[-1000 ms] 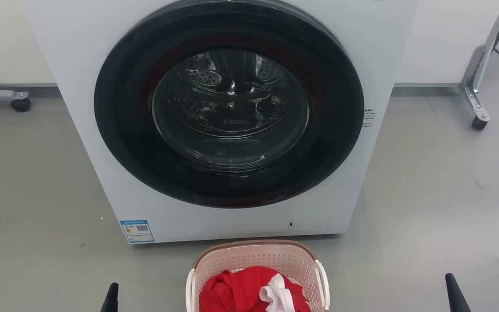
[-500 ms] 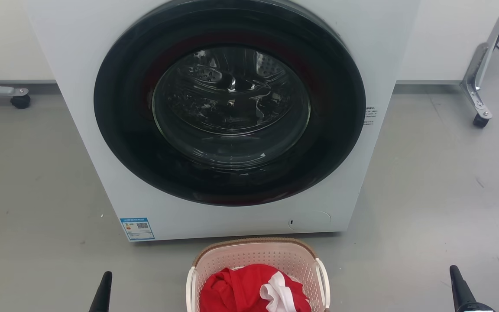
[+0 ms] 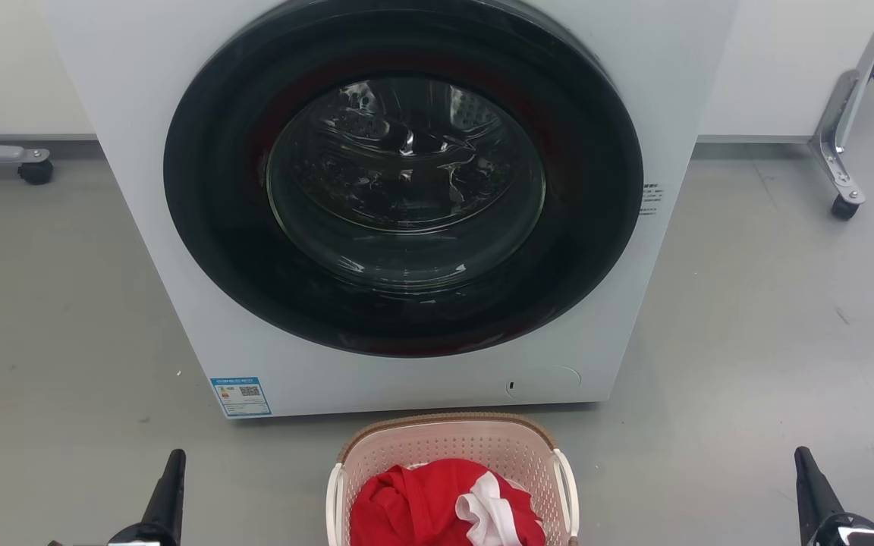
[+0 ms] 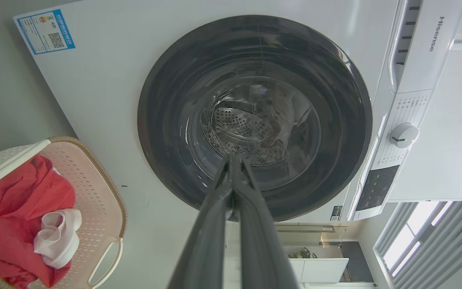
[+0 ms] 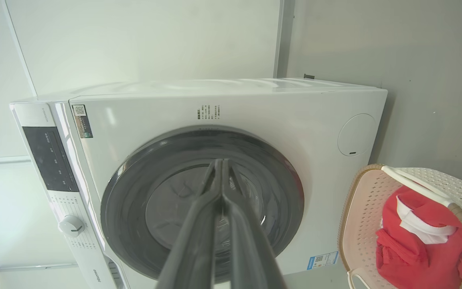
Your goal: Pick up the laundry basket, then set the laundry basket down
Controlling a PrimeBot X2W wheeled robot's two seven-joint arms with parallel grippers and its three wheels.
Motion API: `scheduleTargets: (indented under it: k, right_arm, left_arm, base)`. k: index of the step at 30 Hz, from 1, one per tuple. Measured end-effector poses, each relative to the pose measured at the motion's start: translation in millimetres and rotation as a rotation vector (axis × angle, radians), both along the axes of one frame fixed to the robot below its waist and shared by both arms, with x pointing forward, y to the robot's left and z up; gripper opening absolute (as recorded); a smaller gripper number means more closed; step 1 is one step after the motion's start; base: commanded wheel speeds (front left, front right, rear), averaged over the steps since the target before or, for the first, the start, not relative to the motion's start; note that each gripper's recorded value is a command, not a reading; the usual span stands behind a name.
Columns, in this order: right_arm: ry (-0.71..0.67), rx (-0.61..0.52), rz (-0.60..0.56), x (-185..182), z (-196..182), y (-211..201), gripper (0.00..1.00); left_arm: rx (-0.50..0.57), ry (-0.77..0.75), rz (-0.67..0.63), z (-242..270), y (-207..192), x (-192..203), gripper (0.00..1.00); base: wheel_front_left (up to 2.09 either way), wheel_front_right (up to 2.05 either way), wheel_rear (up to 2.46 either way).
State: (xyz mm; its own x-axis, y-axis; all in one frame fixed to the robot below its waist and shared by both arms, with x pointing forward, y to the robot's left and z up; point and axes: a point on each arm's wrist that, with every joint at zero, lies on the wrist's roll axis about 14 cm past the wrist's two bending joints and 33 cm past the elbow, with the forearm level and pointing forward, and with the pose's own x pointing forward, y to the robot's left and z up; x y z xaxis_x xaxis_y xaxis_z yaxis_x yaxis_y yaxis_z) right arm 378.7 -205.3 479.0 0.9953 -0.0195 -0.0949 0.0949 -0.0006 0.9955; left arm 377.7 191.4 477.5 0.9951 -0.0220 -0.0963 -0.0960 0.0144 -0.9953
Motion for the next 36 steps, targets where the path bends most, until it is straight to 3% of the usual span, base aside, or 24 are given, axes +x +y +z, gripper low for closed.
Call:
scheduleTargets:
  k: [36]
  right_arm:
    - [-0.010,0.004,-0.001,2.1,3.0,0.3,0.00]
  left_arm:
    - [-0.015,-0.005,0.004,1.3,-0.1,0.9,0.00]
  base:
    - [0.00,0.00,0.00]
